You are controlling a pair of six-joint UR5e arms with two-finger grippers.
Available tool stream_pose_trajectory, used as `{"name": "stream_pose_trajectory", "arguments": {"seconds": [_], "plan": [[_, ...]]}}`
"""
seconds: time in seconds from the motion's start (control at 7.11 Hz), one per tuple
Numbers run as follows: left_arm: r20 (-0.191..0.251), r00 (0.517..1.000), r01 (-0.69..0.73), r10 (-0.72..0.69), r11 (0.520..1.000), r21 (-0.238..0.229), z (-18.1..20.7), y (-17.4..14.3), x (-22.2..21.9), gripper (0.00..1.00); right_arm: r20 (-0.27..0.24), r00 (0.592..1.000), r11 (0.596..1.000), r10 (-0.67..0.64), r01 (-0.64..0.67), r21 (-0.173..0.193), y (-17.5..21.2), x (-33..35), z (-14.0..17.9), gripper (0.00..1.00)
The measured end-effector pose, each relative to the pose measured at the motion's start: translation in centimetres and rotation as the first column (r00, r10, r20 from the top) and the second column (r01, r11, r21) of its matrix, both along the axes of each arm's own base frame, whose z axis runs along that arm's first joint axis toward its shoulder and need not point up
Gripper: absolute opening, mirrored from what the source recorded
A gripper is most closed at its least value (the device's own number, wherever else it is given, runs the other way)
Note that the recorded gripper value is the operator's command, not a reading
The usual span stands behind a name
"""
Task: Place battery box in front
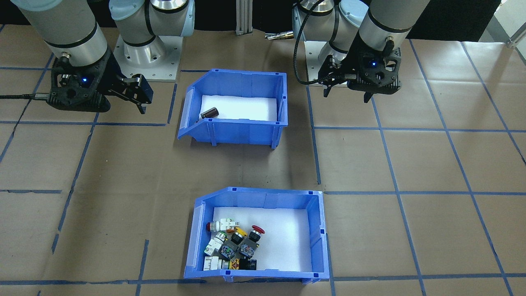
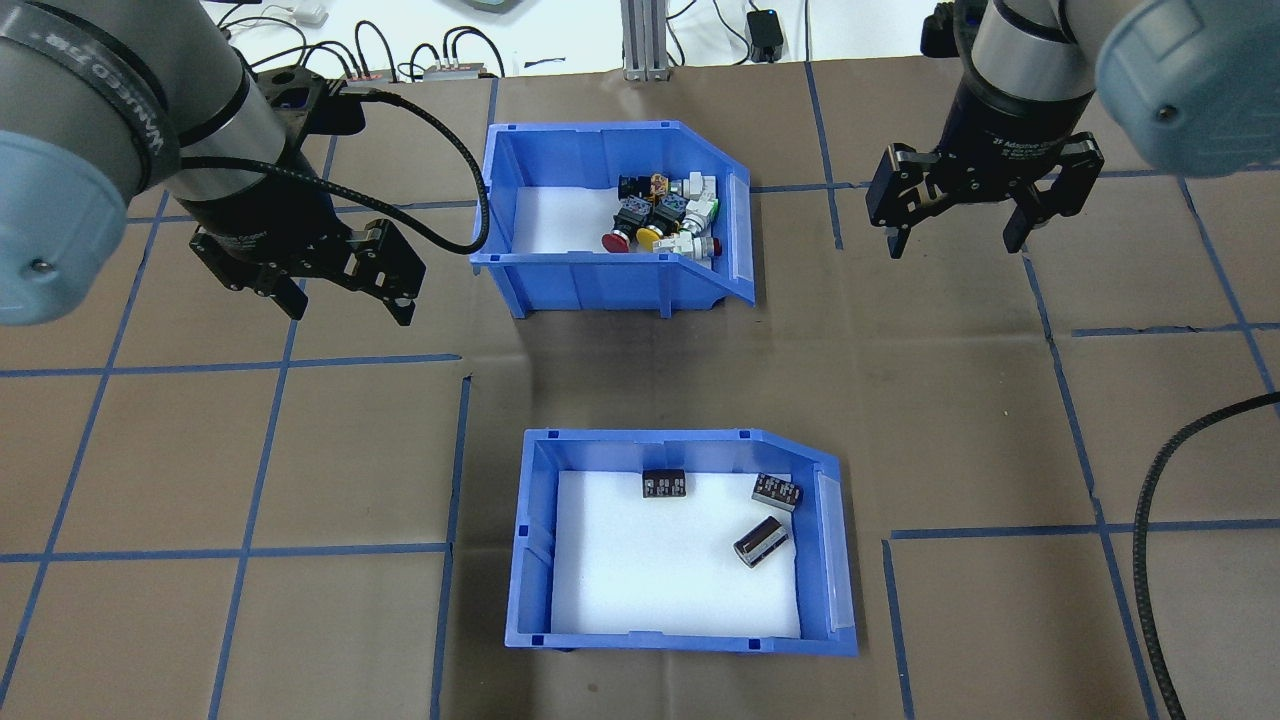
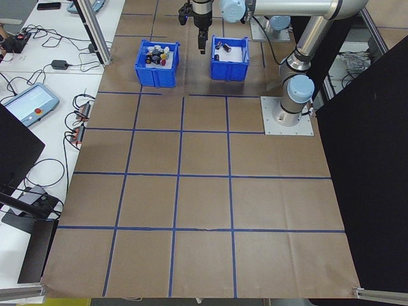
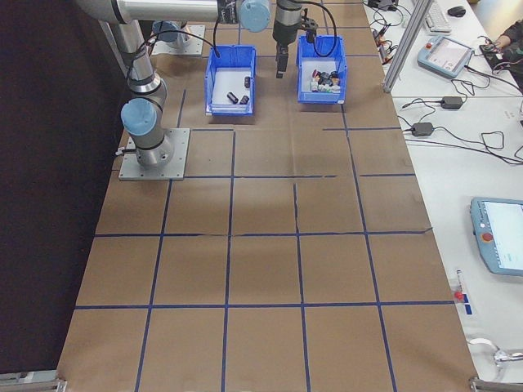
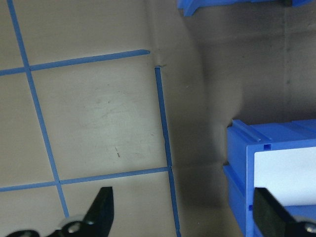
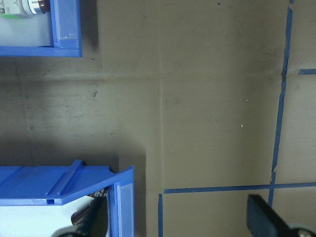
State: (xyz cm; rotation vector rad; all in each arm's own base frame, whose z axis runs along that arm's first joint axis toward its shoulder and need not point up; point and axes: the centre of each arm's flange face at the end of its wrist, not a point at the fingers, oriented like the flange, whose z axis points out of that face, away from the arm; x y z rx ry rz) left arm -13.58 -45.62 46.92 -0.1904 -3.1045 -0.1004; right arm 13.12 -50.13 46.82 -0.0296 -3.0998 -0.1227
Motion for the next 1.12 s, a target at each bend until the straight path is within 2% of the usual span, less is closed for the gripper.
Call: {"name": "stream_pose_trajectory", "arguments": {"seconds": [1.12], "plan": [[0.002,1.0,-0.003,0.003,1.0,-0.014,-1.0,-1.3,0.0,1.0,0.004,1.0,1.0,0.001,-0.001,-0.002,0.2,0.0,0.4,1.0]]}}
